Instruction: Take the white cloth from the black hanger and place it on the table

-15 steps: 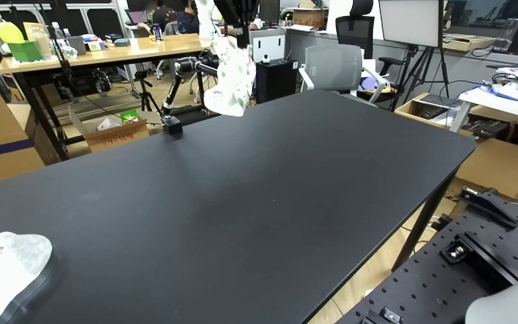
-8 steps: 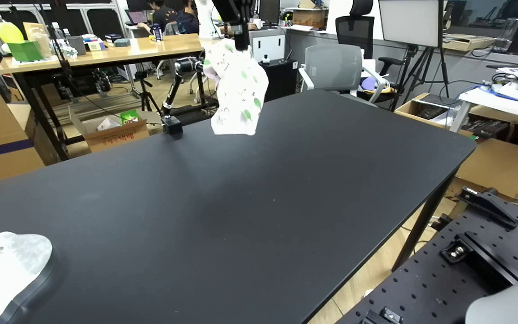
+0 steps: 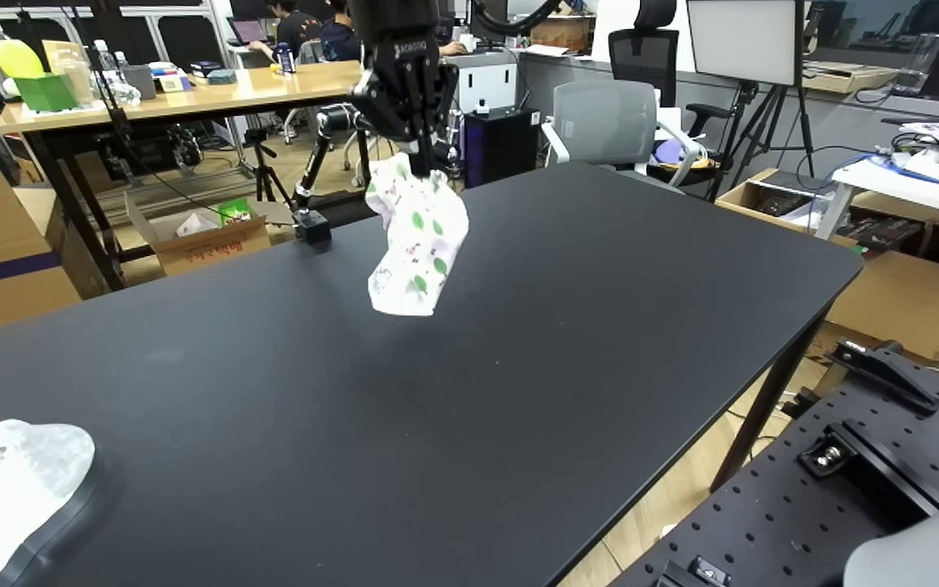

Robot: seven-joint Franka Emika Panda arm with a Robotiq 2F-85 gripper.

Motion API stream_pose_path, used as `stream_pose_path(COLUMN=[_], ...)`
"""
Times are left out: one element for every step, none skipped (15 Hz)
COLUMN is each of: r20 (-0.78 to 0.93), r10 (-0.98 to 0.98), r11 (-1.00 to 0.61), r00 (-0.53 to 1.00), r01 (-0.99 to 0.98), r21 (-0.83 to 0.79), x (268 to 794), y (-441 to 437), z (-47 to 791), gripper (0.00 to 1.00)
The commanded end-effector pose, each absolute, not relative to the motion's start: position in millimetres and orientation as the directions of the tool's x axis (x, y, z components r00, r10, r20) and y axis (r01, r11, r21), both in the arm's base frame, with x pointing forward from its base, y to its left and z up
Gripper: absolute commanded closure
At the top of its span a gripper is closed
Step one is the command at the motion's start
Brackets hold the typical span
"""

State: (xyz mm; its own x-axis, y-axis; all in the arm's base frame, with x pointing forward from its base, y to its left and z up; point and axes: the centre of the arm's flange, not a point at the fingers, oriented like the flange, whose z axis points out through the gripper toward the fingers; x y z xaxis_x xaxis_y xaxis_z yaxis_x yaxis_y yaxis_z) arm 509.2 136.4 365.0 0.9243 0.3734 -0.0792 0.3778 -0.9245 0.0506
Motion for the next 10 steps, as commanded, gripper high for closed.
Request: stream_pose_path(r20=[-0.074,-0.081,-0.088,-0.100,-0.105,-0.110,-0.115,-0.119,-0.119,-0.120], r10=[0.245,0.229,0.214,0.206,0.196,0.189,0.184,0.179,0.176,0.172], r11=[-0.964,-0.967,-0.971,-0.972,-0.975,-0.976,-0.977,-0.978,-0.978,-0.980], r00=[0.967,0.970,0.973,0.973,0.975,0.976,0.976,0.977,0.977,0.978], r01=[0.251,0.236,0.222,0.215,0.206,0.200,0.195,0.190,0.187,0.182], r21=[0.089,0.092,0.090,0.090,0.089,0.090,0.090,0.092,0.093,0.084], x=[519,521,522,521,521,520,520,520,519,518], y=[148,150,151,152,152,153,154,155,155,157], z=[323,315,308,302,298,294,291,289,289,290], gripper=[0.99,0.99,0.72,0.70,0.64,0.58,0.50,0.44,0.37,0.31])
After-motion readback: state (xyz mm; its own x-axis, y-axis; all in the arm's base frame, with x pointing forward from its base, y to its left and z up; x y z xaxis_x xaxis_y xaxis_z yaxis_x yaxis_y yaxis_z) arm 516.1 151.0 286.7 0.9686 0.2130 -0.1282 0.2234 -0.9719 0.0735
